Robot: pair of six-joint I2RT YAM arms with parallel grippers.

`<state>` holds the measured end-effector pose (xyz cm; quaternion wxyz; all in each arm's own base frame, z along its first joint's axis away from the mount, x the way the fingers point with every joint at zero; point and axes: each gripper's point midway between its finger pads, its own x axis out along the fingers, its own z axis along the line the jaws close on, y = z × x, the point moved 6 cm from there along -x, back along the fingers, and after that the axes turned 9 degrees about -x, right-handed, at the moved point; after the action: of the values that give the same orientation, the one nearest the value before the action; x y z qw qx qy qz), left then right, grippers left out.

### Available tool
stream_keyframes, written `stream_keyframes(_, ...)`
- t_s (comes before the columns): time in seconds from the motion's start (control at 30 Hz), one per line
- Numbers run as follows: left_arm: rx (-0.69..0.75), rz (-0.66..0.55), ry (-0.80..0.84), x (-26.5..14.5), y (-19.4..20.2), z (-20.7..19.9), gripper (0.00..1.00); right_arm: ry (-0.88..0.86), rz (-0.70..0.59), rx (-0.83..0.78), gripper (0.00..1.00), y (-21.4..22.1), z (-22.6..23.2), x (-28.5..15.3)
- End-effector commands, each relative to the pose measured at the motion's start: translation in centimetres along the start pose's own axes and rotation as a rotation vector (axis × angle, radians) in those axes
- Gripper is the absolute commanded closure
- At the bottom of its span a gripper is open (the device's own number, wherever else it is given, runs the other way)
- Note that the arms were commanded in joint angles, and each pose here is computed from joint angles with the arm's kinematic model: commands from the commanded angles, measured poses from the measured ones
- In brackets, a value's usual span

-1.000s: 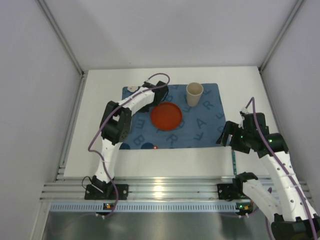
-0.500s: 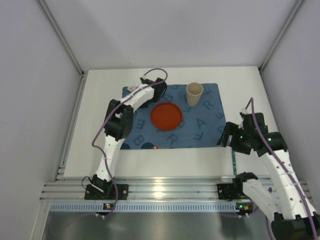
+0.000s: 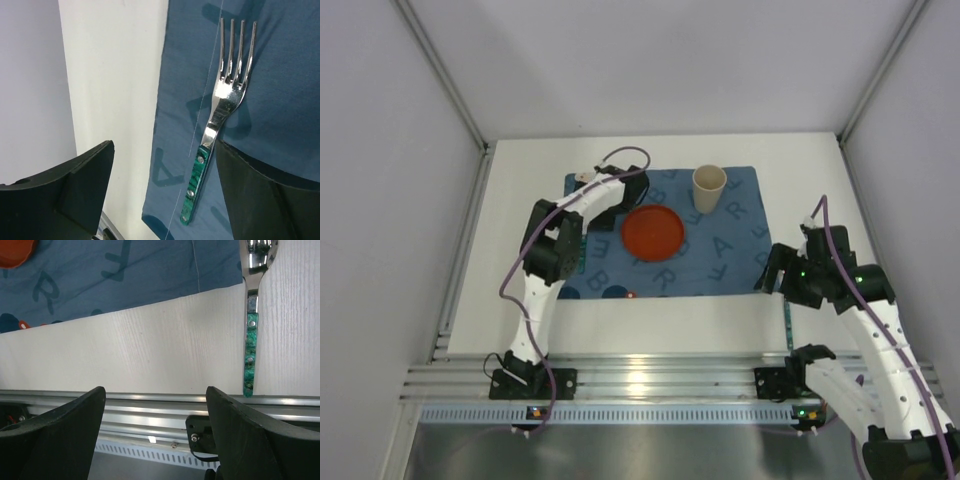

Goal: Set the dinner table for one person

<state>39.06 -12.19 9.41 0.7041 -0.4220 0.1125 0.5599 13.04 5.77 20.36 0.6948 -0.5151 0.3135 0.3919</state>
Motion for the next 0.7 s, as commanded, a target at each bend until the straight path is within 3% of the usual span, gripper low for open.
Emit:
stream_keyframes(0.0, -0.112, -0.074, 0.055, -3.4, -2.5, 2.8, 0.13, 0.016, -0.076, -0.009, 0.18, -1.7, 0.3, -0.6)
stream_keyframes(0.2, -0.195, -0.085, 0.194, -8.1, -3.4, 5.7, 0.14, 0.23, -0.141, 0.004, 0.17, -5.8, -0.9, -2.0)
stream_keyframes(0.33, -0.205, -0.046, 0.342, -10.8, -1.7, 6.4, 0.14, 0.41, -0.037, 0.082, 0.17, -7.1, -2.4, 0.1)
stream_keyframes(0.53, -0.226, 0.0, 0.556, -12.6, 2.1, 7.4, 0.15, 0.356, 0.143, 0.216, 0.19, -5.0, -2.5, 5.4)
stream_keyframes(0.67, -0.216, 0.047, 0.616, -12.9, 3.9, 7.6, 0.17, 0.312, 0.154, 0.34, 0.2, -2.1, -2.7, 8.7)
